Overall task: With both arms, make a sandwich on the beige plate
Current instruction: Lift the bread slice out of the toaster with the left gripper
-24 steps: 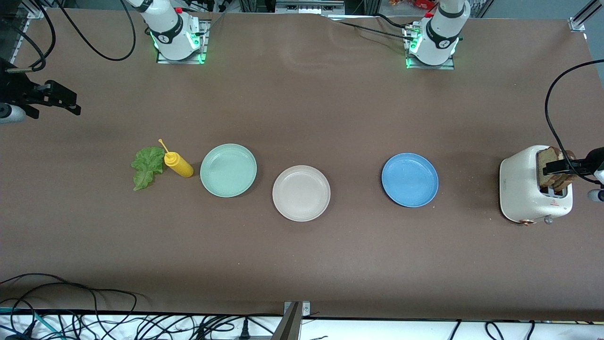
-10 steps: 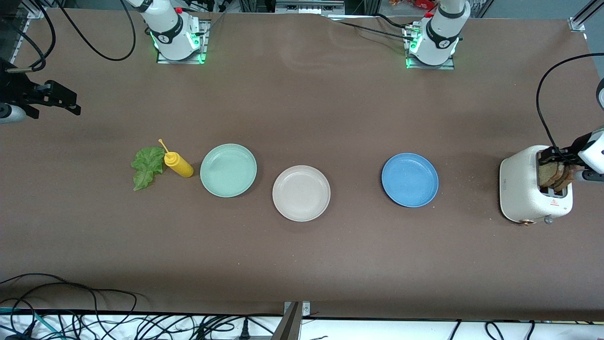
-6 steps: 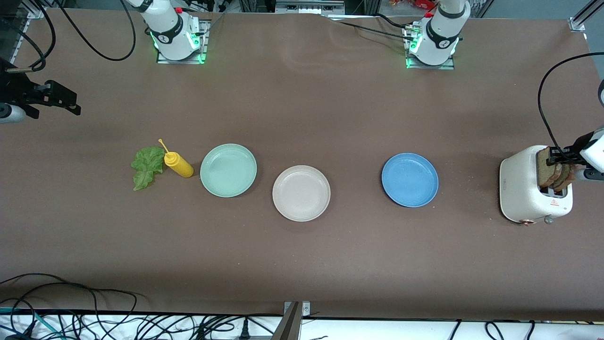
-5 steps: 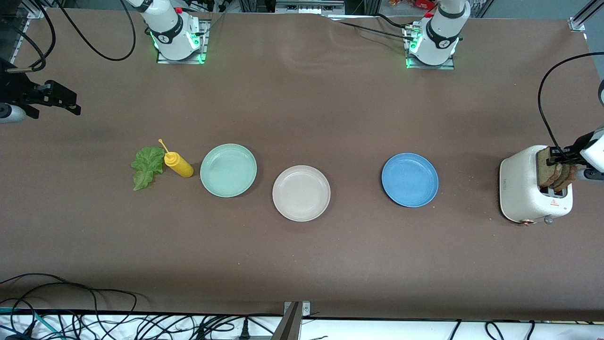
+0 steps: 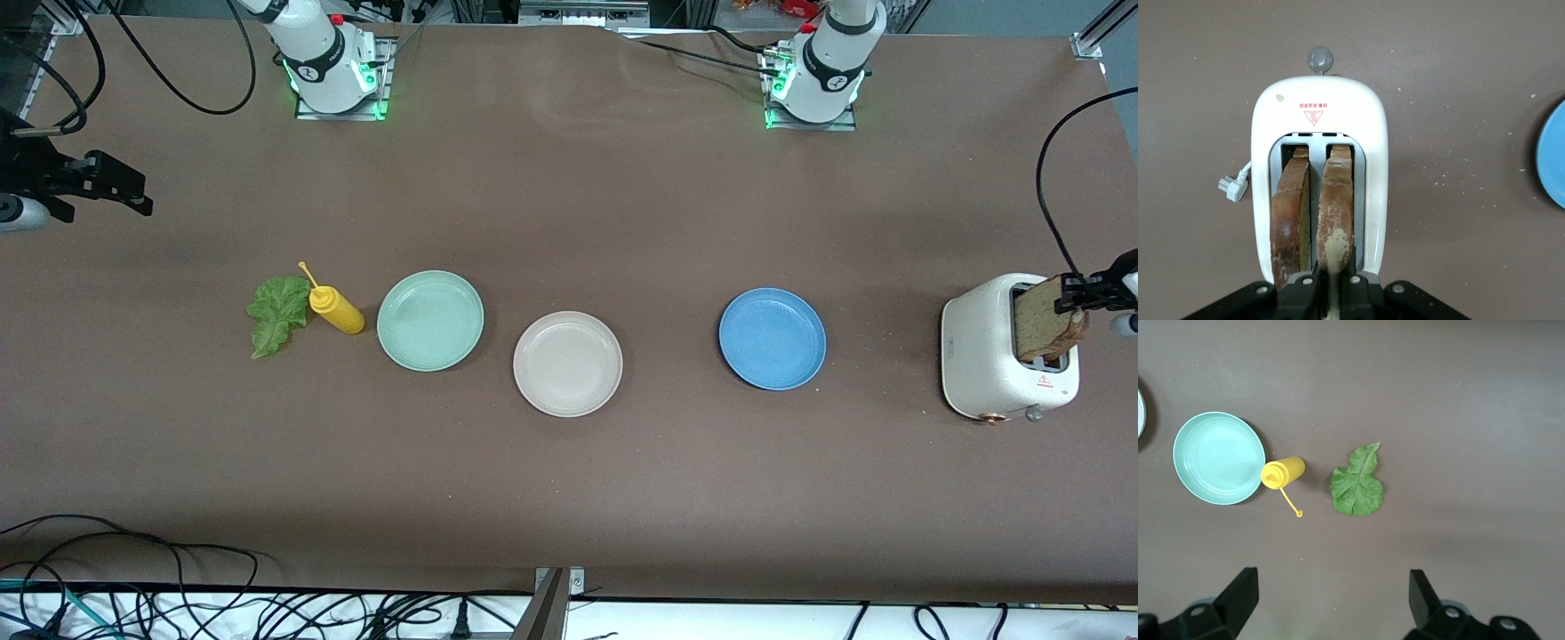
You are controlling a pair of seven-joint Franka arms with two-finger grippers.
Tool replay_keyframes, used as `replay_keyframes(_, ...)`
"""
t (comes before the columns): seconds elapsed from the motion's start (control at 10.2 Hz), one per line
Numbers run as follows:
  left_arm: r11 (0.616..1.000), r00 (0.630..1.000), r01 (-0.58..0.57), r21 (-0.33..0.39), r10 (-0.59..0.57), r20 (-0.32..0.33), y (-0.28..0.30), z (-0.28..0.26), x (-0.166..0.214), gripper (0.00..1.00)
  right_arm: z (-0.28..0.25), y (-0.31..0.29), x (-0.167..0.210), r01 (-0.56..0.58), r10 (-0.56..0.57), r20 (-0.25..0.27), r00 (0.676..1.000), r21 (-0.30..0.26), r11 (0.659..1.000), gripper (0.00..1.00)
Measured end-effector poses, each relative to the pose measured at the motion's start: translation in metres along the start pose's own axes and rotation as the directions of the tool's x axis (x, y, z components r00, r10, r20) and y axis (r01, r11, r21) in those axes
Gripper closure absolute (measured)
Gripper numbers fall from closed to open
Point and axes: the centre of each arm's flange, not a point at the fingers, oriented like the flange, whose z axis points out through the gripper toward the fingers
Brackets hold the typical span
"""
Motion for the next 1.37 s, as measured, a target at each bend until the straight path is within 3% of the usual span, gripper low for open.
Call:
replay_keyframes(0.39, 0.995, 0.994, -0.104, -0.008, 0.104, 0.027, 0.061, -0.078, 0.026, 0.91, 0.0, 0.0, 0.0, 0.0, 0.0, 0.001, 1.0, 0.0, 1.0, 0.0)
replay_keyframes(0.69, 0.979, 0.978, -0.2, -0.046, 0.202, 0.057, 0.126, -0.087, 0.043, 0.91, 0.0, 0.0, 0.0, 0.001, -0.001, 0.001, 1.0, 0.0, 1.0, 0.0)
replay_keyframes(0.98, 0.971, 0.989, -0.112, -0.211, 0.128, 0.066, 0.164, -0.074, 0.052, 0.91, 0.0, 0.0, 0.0, 0.0, 0.0, 0.001, 1.0, 0.0, 1.0, 0.0)
replay_keyframes(1.18, 0.971, 0.988, -0.067, -0.23, 0.096, 0.117, 0.208, -0.069, 0.058, 0.91, 0.0, -0.001, 0.0, 0.001, -0.001, 0.001, 1.0, 0.0, 1.0, 0.0)
replay_keyframes(1.37, 0.967, 0.978, -0.12, -0.226, 0.154, 0.141, 0.261, -0.064, 0.064, 0.91, 0.0, 0.0, 0.0, 0.001, -0.001, 0.001, 1.0, 0.0, 1.0, 0.0)
